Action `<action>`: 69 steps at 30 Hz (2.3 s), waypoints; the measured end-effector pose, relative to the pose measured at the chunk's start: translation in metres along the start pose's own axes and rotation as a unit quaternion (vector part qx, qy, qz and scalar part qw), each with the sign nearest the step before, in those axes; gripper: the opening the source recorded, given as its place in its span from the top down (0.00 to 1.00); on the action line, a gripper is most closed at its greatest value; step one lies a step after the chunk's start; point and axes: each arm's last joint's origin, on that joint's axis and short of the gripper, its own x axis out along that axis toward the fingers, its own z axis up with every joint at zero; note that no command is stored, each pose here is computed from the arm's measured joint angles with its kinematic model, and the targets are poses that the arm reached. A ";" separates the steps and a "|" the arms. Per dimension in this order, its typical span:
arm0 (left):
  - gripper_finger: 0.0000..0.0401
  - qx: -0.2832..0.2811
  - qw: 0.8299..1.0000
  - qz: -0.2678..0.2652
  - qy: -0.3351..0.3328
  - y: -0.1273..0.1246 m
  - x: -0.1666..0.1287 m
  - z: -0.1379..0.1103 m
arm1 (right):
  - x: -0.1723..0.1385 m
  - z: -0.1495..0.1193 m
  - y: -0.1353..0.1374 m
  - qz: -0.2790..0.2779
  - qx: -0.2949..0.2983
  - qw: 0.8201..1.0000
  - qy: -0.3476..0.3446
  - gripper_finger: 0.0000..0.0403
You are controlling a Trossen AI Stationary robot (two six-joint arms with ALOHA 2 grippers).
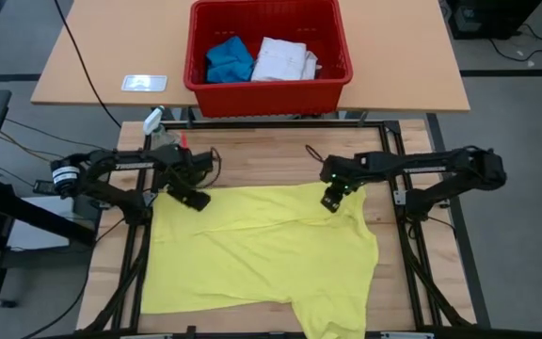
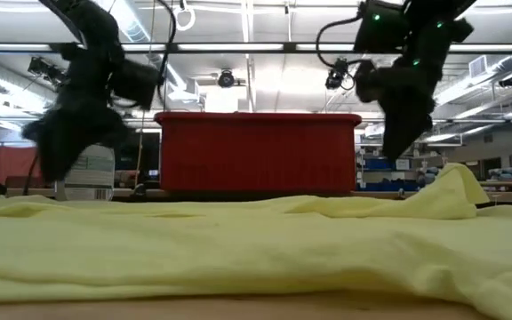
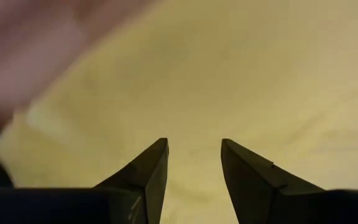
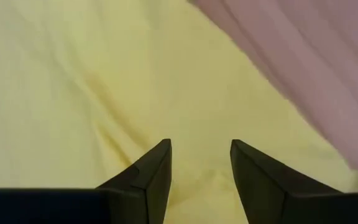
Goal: Fold Laundry from Bin
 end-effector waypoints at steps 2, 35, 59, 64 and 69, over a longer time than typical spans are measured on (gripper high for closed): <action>0.61 0.032 0.997 -0.037 -0.058 -0.009 -0.013 0.009 | -0.003 -0.009 -0.003 0.018 -0.047 0.998 0.029 0.58; 0.61 0.198 0.911 -0.199 -0.302 -0.106 -0.014 0.036 | -0.015 -0.066 -0.006 -0.008 0.203 0.974 0.104 0.55; 0.61 0.350 0.825 -0.202 -0.395 -0.139 -0.005 0.040 | -0.005 -0.070 0.004 0.162 0.318 0.918 0.172 0.91; 0.61 0.353 0.792 -0.259 -0.426 -0.170 0.018 0.064 | -0.005 -0.079 0.009 0.140 0.322 0.916 0.196 0.89; 0.61 0.415 0.752 -0.261 -0.441 -0.208 0.019 0.079 | -0.007 -0.080 0.016 0.172 0.312 0.908 0.219 0.92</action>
